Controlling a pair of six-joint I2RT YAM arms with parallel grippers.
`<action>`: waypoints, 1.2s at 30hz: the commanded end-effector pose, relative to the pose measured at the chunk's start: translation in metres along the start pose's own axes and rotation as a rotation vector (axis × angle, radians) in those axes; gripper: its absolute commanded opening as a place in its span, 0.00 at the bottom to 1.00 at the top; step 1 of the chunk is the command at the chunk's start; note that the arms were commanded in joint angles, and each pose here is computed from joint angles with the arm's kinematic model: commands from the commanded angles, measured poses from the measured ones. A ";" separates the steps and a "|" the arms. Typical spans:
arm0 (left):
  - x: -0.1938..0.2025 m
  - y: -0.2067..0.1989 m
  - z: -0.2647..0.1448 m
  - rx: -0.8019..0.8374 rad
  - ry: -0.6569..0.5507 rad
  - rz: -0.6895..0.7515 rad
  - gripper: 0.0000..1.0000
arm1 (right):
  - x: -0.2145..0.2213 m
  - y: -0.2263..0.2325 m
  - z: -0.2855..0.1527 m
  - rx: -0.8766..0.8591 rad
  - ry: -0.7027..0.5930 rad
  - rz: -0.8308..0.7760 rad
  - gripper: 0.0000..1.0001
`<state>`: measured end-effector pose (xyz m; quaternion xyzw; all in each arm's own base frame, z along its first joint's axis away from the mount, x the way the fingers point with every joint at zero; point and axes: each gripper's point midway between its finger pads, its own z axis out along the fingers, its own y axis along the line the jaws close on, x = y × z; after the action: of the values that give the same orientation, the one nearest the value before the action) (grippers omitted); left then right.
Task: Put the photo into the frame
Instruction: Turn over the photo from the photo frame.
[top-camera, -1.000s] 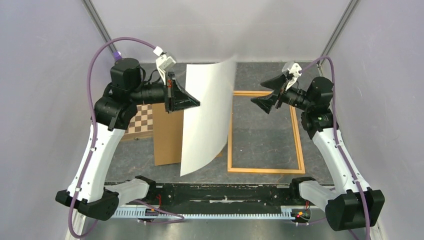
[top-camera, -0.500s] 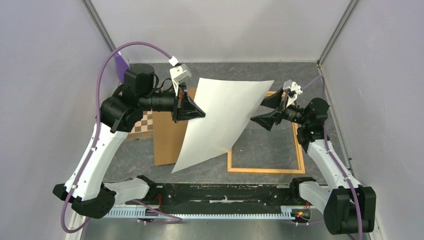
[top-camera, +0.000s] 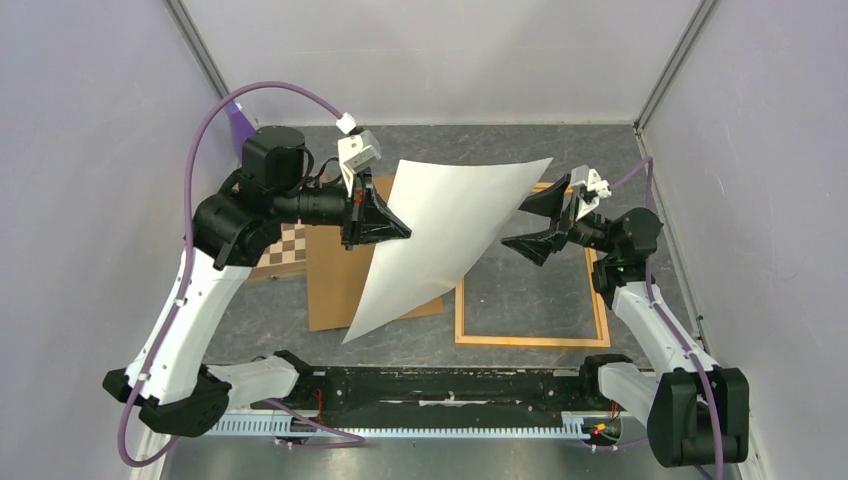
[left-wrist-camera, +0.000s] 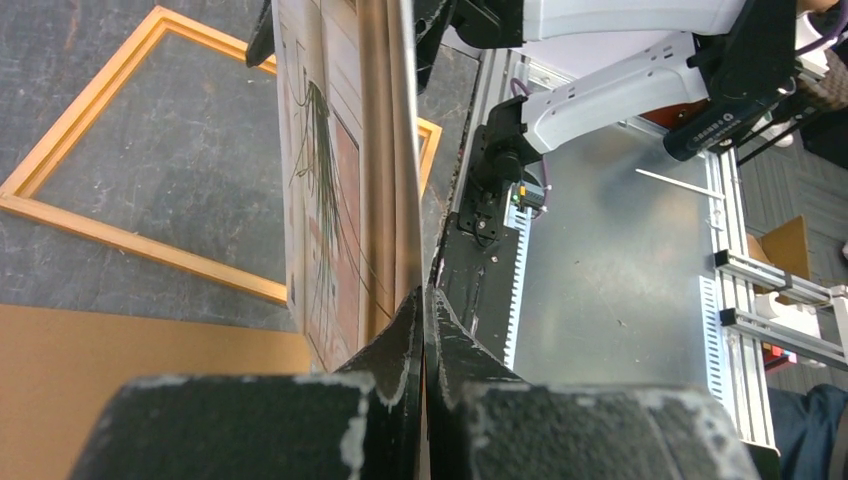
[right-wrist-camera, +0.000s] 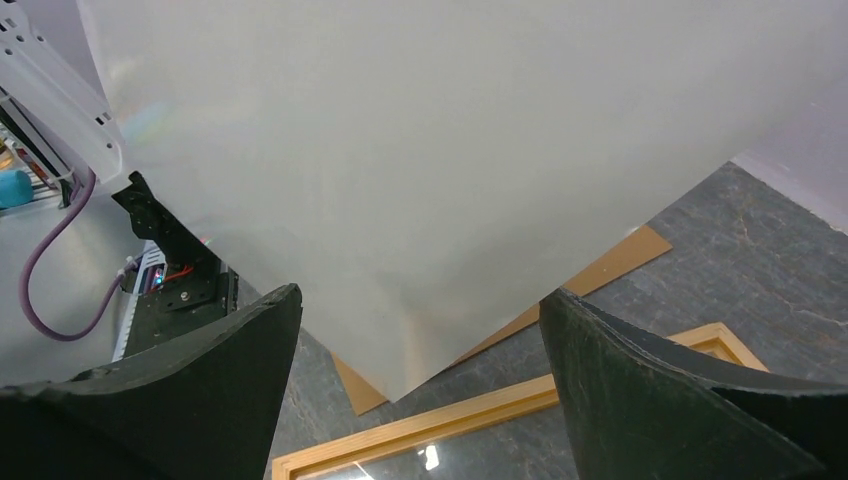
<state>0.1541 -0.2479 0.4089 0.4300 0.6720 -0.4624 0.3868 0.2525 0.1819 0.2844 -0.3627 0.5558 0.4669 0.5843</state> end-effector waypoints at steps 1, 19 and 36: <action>-0.014 -0.023 -0.009 0.073 -0.039 0.089 0.02 | -0.009 0.001 0.001 -0.022 -0.023 -0.072 0.91; -0.012 -0.005 -0.005 0.010 -0.018 0.107 0.02 | -0.036 0.065 -0.007 -0.259 -0.118 -0.053 0.45; 0.003 0.059 0.018 -0.197 0.015 0.050 0.02 | -0.013 -0.034 -0.011 0.113 0.168 -0.070 0.17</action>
<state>0.1835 -0.2449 0.3948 0.4262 0.6934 -0.4029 0.4187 0.2683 0.1726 0.3194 -0.3750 0.5563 0.4546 0.5858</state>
